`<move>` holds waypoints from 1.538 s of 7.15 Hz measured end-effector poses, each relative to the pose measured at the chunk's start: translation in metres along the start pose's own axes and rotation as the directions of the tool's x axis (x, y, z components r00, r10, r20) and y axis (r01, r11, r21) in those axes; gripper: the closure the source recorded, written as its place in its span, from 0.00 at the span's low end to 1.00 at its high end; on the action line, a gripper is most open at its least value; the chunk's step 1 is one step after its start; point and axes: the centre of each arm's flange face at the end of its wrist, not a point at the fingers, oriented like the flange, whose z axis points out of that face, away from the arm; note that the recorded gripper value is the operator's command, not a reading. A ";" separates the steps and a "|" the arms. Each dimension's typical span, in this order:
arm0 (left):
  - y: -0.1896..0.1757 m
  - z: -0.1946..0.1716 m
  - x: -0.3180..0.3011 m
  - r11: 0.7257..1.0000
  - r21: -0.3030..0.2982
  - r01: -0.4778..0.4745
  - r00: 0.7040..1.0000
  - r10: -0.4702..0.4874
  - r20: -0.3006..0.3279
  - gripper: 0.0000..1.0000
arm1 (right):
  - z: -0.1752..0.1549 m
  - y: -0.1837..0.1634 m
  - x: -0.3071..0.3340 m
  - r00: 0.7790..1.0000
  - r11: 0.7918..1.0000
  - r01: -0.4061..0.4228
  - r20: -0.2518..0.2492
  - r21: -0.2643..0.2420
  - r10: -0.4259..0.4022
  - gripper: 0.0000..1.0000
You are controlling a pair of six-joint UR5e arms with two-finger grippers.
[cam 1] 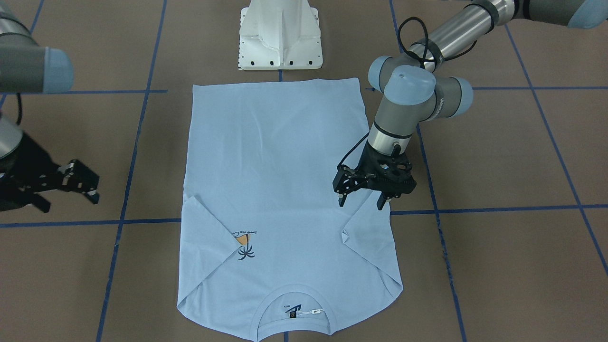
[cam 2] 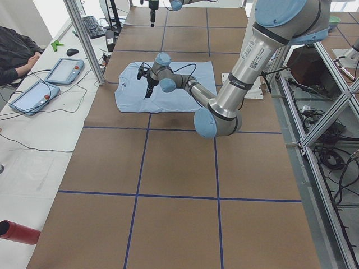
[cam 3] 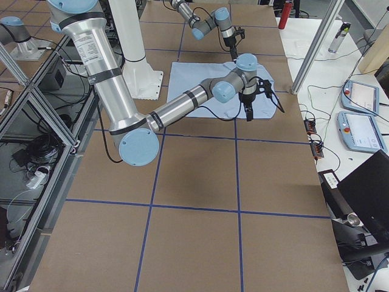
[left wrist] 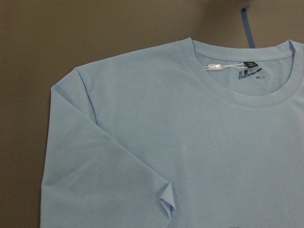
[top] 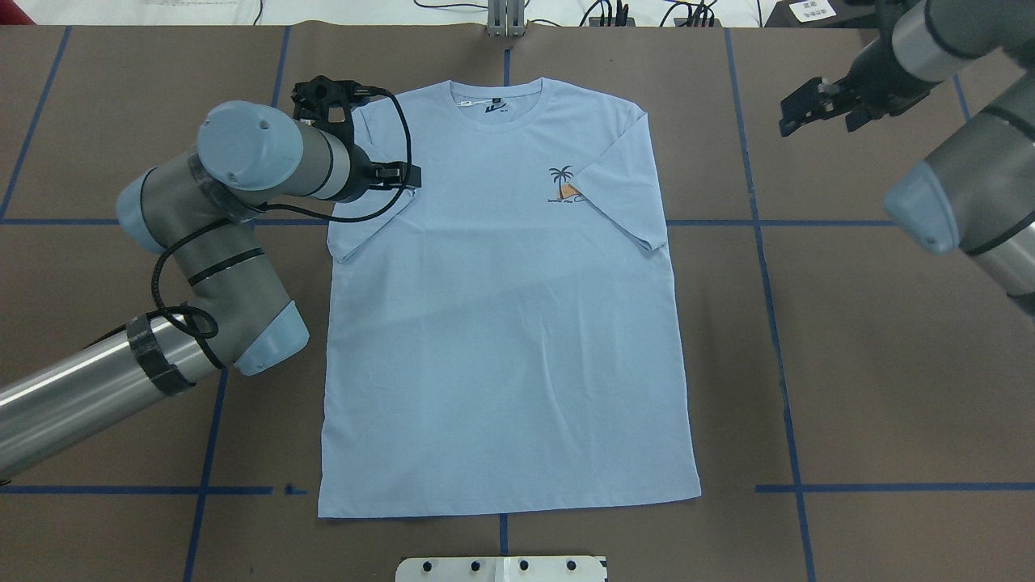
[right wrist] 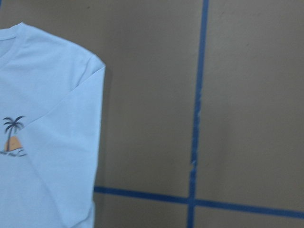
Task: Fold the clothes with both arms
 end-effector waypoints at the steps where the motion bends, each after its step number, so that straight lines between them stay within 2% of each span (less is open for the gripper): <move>1: 0.017 -0.020 -0.002 1.000 -0.004 -0.006 0.999 0.006 -0.035 0.00 | 0.005 0.054 -0.051 0.997 0.997 -0.071 0.007 0.033 0.070 0.00; 3: 0.072 -0.056 0.000 0.999 -0.048 0.011 0.995 -0.015 -0.100 0.00 | 0.016 0.176 -0.127 0.979 0.974 -0.204 0.039 0.096 0.202 0.00; 4: 0.104 -0.073 0.001 0.995 -0.083 0.053 0.990 -0.063 -0.124 0.00 | 0.022 0.240 -0.142 0.965 0.960 -0.257 0.078 0.110 0.250 0.01; 6: 0.177 -0.106 -0.015 0.984 -0.139 0.108 0.985 -0.125 -0.119 0.00 | 0.036 0.346 -0.126 0.940 0.938 -0.318 0.173 0.137 0.293 0.04; 7: 0.216 -0.117 -0.023 0.978 -0.161 0.135 0.984 -0.151 -0.095 0.03 | 0.038 0.377 -0.121 0.928 0.929 -0.346 0.194 0.134 0.317 0.05; 8: 0.255 -0.119 -0.025 0.970 -0.178 0.167 0.981 -0.181 -0.067 0.23 | 0.040 0.393 -0.119 0.925 0.925 -0.355 0.195 0.135 0.326 0.05; 9: 0.295 -0.119 -0.021 0.960 -0.197 0.198 0.978 -0.208 -0.034 0.40 | 0.043 0.401 -0.117 0.927 0.925 -0.354 0.182 0.140 0.327 0.04; 10: 0.330 -0.117 -0.016 0.950 -0.218 0.222 0.974 -0.224 0.015 0.47 | 0.044 0.404 -0.116 0.929 0.925 -0.352 0.176 0.145 0.326 0.04; 11: 0.356 -0.115 -0.013 0.940 -0.237 0.246 0.969 -0.237 0.066 0.47 | 0.044 0.404 -0.116 0.929 0.924 -0.352 0.175 0.149 0.325 0.03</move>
